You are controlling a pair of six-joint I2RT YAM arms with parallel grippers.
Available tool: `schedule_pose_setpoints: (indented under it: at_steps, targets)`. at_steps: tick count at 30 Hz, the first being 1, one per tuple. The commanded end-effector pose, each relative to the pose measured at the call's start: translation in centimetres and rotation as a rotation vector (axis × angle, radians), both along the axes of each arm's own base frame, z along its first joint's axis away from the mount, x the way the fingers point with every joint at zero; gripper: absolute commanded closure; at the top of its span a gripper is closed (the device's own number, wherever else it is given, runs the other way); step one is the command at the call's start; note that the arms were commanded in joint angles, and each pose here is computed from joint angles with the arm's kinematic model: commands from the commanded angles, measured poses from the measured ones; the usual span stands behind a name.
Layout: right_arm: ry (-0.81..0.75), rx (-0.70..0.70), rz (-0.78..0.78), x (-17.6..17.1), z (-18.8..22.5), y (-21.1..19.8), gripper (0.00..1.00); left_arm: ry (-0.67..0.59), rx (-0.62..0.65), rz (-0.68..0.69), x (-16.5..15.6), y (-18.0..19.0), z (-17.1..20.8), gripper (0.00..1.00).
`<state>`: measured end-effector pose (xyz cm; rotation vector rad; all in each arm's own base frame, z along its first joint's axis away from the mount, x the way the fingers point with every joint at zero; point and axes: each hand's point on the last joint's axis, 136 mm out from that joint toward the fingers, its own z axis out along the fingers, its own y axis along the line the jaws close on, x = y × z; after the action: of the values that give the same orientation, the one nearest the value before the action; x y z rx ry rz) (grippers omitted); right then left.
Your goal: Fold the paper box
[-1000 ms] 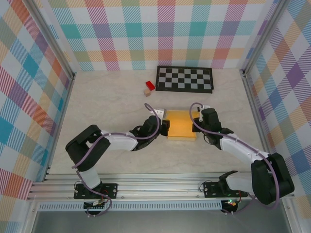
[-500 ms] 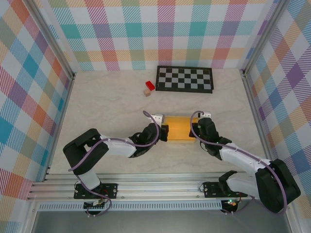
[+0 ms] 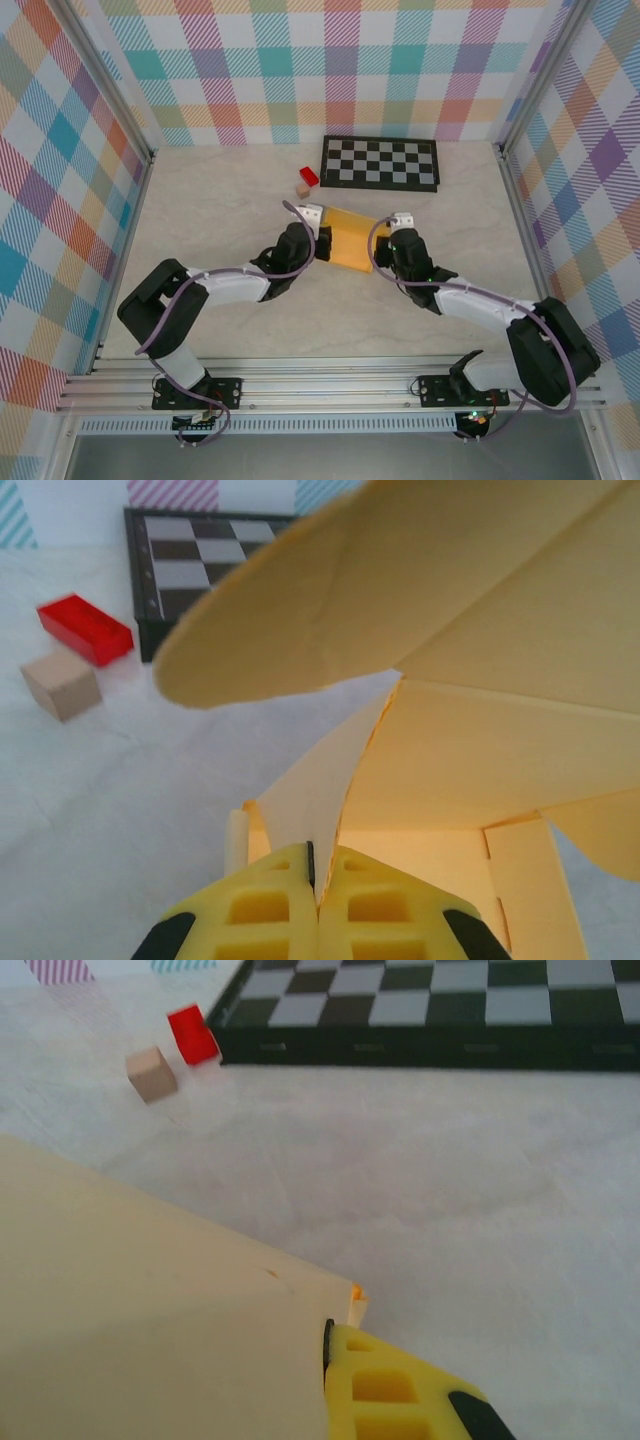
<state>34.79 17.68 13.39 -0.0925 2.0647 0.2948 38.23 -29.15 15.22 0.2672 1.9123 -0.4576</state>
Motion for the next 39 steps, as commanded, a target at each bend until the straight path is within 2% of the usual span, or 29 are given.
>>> schedule_pose_setpoints:
  at_steps: [1, 6, 11, 20, 28, 36, 39]
  targets:
    - [-0.170, 0.038, 0.035, 3.7, 4.8, 1.7, 1.00, -0.129, -0.037, -0.072, 1.5, -0.2, 4.3, 1.00]
    - [-0.157, 0.009, 0.045, 7.2, 3.6, 2.9, 1.00, -0.092, -0.028, -0.096, 3.0, 0.1, 1.2, 1.00]
    - [-0.132, 0.005, 0.040, 8.3, 1.1, 3.3, 1.00, -0.047, -0.026, -0.095, 3.4, 0.0, -2.1, 1.00]
    - [-0.027, -0.028, 0.015, 6.7, -3.9, 2.1, 1.00, 0.072, -0.134, -0.035, 3.5, 0.2, -4.8, 1.00]
    - [0.043, -0.067, -0.019, 4.9, -6.2, 0.6, 1.00, 0.221, -0.266, 0.006, 2.4, -0.6, -6.5, 0.97]
    - [0.065, -0.108, -0.028, 4.4, -6.4, 0.6, 1.00, 0.292, -0.249, -0.019, 1.7, -1.2, -5.8, 0.91]
    - [0.070, -0.122, -0.041, 4.4, -6.5, 0.3, 1.00, 0.336, -0.194, -0.049, 1.5, -1.9, -5.8, 0.87]
